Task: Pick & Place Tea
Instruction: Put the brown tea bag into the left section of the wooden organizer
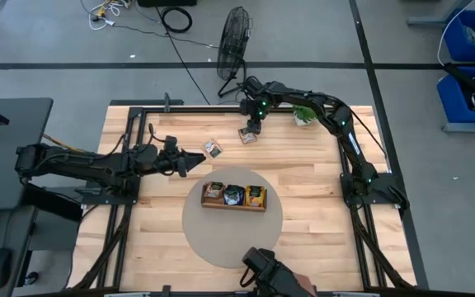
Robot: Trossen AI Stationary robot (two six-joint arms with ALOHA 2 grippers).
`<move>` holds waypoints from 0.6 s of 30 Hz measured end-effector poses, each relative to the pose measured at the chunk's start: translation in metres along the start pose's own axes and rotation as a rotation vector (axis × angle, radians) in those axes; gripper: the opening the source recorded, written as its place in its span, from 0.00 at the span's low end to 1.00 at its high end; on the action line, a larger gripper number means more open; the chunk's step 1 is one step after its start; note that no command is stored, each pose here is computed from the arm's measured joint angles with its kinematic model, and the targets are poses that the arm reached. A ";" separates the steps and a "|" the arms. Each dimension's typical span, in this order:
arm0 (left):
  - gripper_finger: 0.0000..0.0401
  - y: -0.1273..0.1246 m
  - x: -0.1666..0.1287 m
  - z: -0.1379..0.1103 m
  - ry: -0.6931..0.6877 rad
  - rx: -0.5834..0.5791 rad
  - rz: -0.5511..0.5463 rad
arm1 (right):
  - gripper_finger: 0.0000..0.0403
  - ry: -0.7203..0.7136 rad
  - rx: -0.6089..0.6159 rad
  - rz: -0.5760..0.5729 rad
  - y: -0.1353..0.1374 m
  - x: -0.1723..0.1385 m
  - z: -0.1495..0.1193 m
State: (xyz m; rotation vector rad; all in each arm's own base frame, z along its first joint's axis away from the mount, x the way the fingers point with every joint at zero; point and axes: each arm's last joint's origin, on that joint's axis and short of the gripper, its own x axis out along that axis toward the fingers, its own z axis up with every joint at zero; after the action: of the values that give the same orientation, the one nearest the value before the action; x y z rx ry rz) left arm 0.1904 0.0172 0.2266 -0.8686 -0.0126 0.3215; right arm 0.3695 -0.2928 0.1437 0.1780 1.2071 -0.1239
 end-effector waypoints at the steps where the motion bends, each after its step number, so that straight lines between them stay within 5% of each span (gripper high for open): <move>1: 0.38 0.000 0.000 0.000 0.000 0.000 0.000 | 0.56 0.006 -0.021 0.020 0.001 0.000 -0.001; 11: 0.38 0.000 0.000 0.000 0.000 0.000 0.000 | 0.46 0.012 -0.061 0.024 0.003 0.000 -0.001; 18: 0.38 0.000 0.000 0.000 0.006 -0.001 -0.005 | 0.30 0.051 -0.081 0.040 0.018 0.005 0.001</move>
State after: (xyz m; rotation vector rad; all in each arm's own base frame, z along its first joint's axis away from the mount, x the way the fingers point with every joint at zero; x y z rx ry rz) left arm 0.1905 0.0169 0.2265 -0.8701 -0.0088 0.3143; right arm 0.3758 -0.2752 0.1411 0.1347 1.2567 -0.0354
